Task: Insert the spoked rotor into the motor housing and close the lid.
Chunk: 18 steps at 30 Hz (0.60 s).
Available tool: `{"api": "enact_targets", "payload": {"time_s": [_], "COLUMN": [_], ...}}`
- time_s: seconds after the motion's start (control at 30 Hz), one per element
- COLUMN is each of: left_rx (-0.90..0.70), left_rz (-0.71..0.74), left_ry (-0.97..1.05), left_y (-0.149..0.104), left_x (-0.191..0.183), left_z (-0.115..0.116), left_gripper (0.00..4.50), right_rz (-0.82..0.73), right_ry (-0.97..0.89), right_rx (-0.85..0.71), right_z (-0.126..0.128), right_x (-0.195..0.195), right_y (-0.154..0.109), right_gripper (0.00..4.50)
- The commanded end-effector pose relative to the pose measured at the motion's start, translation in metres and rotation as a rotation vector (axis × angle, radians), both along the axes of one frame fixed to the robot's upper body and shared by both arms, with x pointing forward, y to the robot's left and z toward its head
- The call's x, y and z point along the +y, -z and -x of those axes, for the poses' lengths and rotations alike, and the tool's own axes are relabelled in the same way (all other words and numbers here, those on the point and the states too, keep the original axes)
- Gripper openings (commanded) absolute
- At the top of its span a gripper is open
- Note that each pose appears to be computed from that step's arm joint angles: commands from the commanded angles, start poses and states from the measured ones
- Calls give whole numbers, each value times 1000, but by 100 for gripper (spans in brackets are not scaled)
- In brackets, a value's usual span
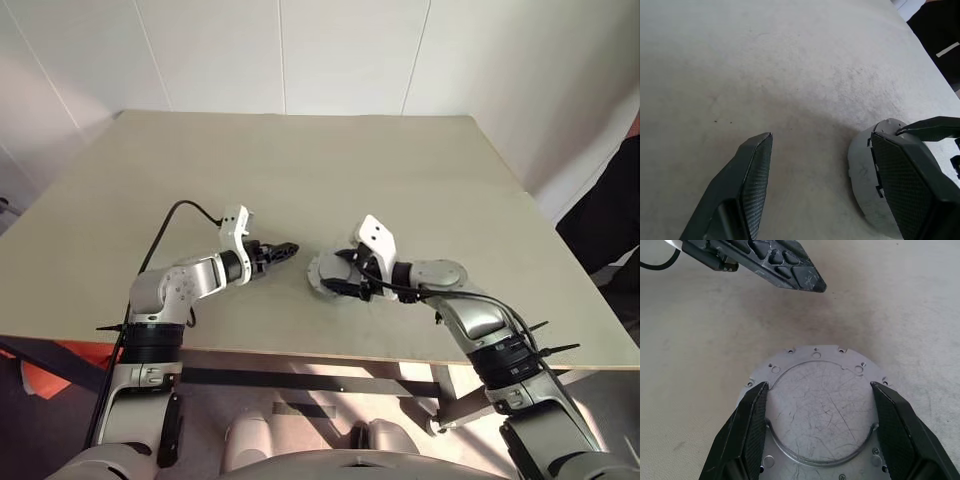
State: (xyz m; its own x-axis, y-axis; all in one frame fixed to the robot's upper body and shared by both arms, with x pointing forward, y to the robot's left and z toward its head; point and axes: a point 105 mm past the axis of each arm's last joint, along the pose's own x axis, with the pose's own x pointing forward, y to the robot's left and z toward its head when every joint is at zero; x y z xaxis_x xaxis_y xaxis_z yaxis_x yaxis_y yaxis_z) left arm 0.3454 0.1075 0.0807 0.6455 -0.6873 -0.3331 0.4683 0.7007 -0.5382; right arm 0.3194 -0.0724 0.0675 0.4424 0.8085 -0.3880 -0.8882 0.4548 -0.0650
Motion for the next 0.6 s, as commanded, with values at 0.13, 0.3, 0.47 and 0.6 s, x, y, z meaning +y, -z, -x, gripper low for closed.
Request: {"api": "enact_targets", "payload": {"time_s": [0.13,0.3,0.47,0.6], "left_rx": [-49,-37,23,40], "left_rz": [3,26,98,193], "left_ry": [10,14,55,93], "left_y": [-14,-14,-7,-13], "left_x": [0,-3,-24,-44], "left_z": [0,1,3,2], "left_gripper": [334,334,334,245], "right_rz": [96,110,108,107], "right_ry": [88,89,87,86], "right_rx": [74,82,81,80], "right_z": [-5,-3,-2,-1], "right_x": [-16,-20,-18,-18], "right_y": [27,32,31,31], "right_gripper": [310,310,310,310]}}
